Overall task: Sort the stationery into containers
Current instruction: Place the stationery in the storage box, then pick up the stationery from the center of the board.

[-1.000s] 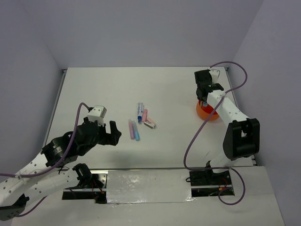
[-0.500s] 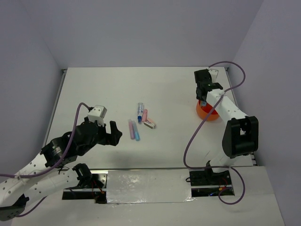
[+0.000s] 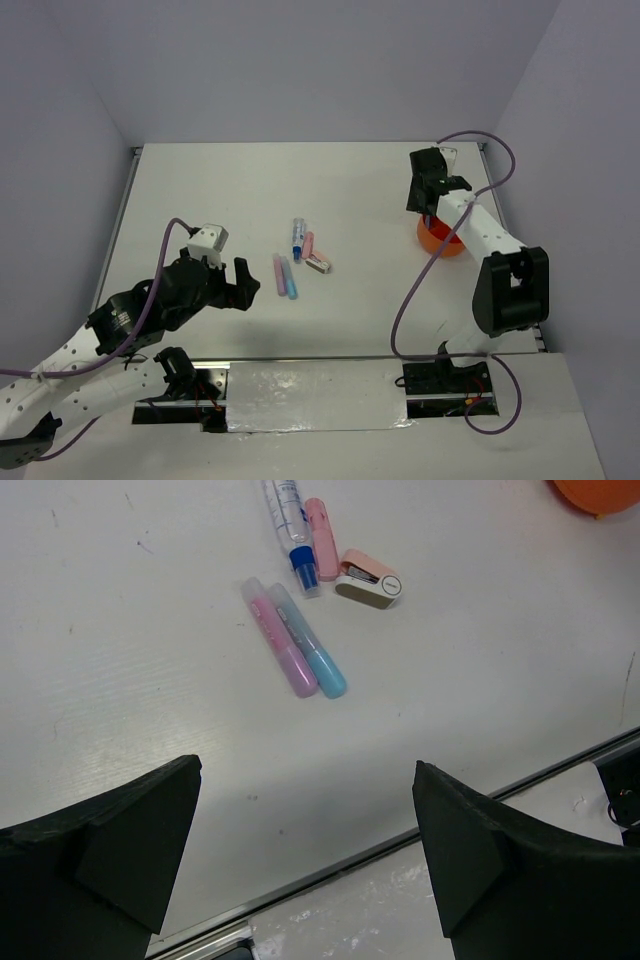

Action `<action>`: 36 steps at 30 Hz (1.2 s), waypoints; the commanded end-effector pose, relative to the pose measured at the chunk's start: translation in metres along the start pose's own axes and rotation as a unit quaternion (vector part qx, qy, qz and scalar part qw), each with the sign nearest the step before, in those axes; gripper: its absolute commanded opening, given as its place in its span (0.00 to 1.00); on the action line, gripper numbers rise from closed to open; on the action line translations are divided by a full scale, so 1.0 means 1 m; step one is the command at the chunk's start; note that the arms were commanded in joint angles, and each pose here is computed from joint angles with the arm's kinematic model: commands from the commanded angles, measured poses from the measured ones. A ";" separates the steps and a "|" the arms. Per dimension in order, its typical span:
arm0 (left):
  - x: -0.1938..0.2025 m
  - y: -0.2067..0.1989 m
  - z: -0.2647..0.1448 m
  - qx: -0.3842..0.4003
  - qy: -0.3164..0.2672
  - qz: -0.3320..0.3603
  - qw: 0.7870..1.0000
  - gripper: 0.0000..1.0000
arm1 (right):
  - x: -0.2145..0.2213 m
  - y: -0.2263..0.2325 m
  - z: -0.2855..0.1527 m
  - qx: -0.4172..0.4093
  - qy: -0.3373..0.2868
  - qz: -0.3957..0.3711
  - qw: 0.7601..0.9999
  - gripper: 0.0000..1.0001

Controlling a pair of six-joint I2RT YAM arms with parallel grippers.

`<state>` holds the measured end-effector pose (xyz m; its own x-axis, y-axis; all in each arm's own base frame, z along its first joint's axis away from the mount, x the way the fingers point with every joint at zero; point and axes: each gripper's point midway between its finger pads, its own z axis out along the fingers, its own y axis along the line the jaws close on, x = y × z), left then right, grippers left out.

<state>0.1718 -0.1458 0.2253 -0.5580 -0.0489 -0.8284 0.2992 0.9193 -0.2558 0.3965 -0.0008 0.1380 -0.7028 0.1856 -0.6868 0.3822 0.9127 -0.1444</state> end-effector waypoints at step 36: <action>-0.018 0.019 -0.014 -0.037 -0.054 -0.043 0.997 0.99 | 0.111 0.283 -0.060 -0.180 0.024 -0.062 0.981 0.56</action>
<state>0.1747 -0.1194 0.2326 -0.5133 -0.1374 -0.8471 0.1868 0.9455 -0.2666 0.3829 0.3005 0.0613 -0.7815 0.0403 -0.6226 0.0134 0.9988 0.0478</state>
